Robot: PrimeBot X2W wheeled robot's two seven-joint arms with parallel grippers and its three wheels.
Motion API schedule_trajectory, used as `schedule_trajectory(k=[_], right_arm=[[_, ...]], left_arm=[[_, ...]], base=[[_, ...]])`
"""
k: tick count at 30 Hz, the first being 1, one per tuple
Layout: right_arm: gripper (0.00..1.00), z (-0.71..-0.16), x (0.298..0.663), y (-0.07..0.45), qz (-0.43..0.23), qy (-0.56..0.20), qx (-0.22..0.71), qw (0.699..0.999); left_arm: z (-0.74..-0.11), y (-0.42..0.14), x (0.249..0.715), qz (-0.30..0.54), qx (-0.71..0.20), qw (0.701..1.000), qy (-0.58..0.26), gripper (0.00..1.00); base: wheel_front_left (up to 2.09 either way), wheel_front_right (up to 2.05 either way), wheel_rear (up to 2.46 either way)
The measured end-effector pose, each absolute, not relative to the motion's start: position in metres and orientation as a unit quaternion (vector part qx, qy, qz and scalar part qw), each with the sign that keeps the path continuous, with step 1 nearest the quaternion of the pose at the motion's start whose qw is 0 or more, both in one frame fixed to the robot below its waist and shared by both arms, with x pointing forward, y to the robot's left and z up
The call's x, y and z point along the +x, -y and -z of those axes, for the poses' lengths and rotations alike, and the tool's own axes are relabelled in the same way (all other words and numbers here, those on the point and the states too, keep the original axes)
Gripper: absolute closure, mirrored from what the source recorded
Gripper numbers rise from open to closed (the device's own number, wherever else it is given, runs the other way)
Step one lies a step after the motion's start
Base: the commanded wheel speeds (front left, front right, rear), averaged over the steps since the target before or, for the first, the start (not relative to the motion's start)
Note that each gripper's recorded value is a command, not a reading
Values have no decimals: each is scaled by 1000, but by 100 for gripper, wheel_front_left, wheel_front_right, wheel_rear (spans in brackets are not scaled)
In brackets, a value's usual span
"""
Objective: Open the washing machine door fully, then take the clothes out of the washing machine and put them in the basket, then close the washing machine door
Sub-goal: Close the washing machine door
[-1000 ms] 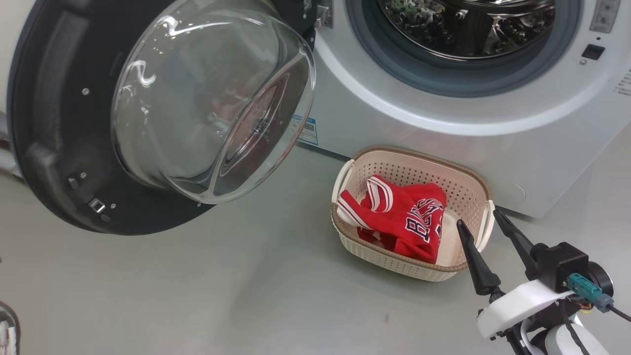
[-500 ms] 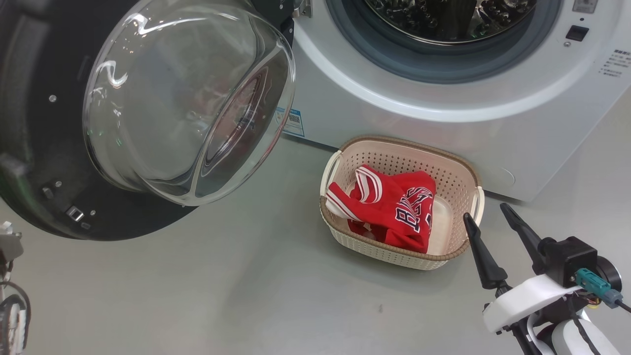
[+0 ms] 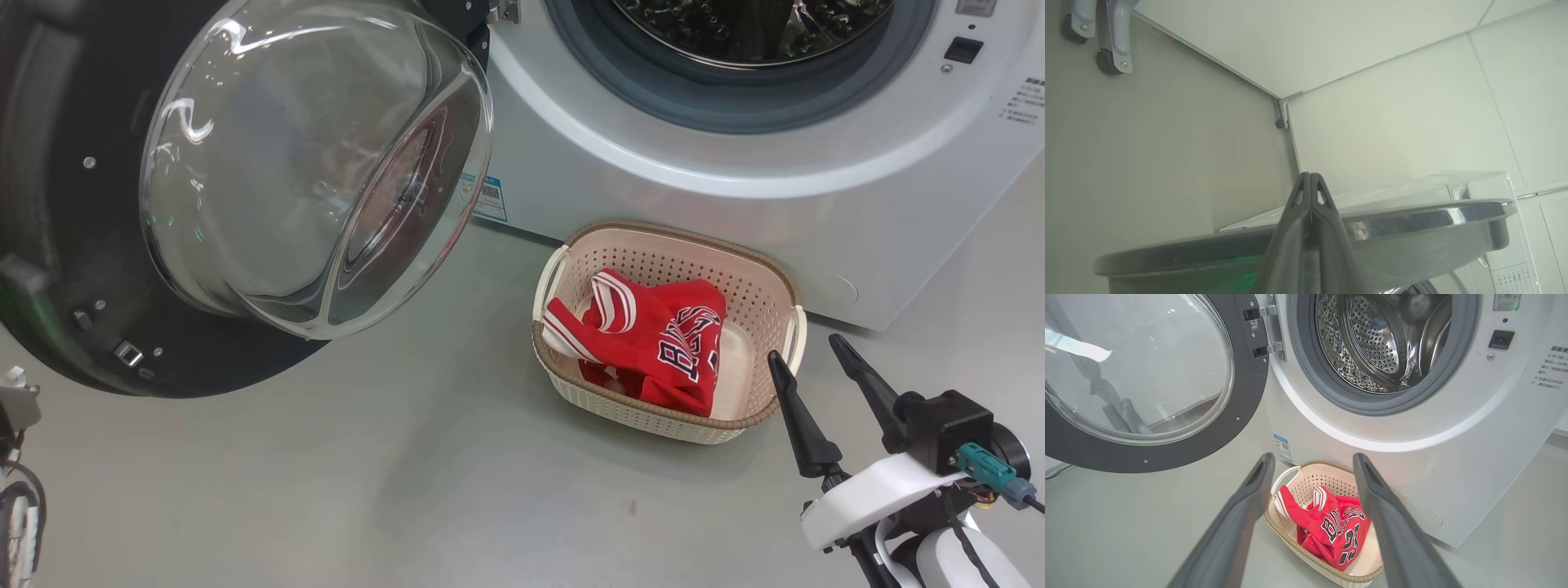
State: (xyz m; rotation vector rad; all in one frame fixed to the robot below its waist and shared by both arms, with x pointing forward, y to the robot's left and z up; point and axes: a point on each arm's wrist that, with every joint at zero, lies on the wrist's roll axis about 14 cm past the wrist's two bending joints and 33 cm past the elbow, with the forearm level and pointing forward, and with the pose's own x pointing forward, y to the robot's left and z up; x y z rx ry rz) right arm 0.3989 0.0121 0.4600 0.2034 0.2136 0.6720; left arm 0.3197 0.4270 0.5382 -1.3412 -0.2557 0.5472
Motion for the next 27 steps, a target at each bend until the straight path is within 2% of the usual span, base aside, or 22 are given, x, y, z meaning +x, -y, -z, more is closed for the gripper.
schedule_trajectory(k=[3,15,27], right_arm=[[0,-460,399,-12,-329,-104,100,933],[0,-462,400,-15,-332,-101,100,933],[0,-463,401,-13,-323,-102,105,935]], left_arm=[[-540,-426,320,-236,-625,734,121,100],[-548,-414,323,-175,-627,751,109,100],[-546,-390,322,-115,-640,756,83,100]], base=[[0,0,0],[0,0,0],[0,0,0]])
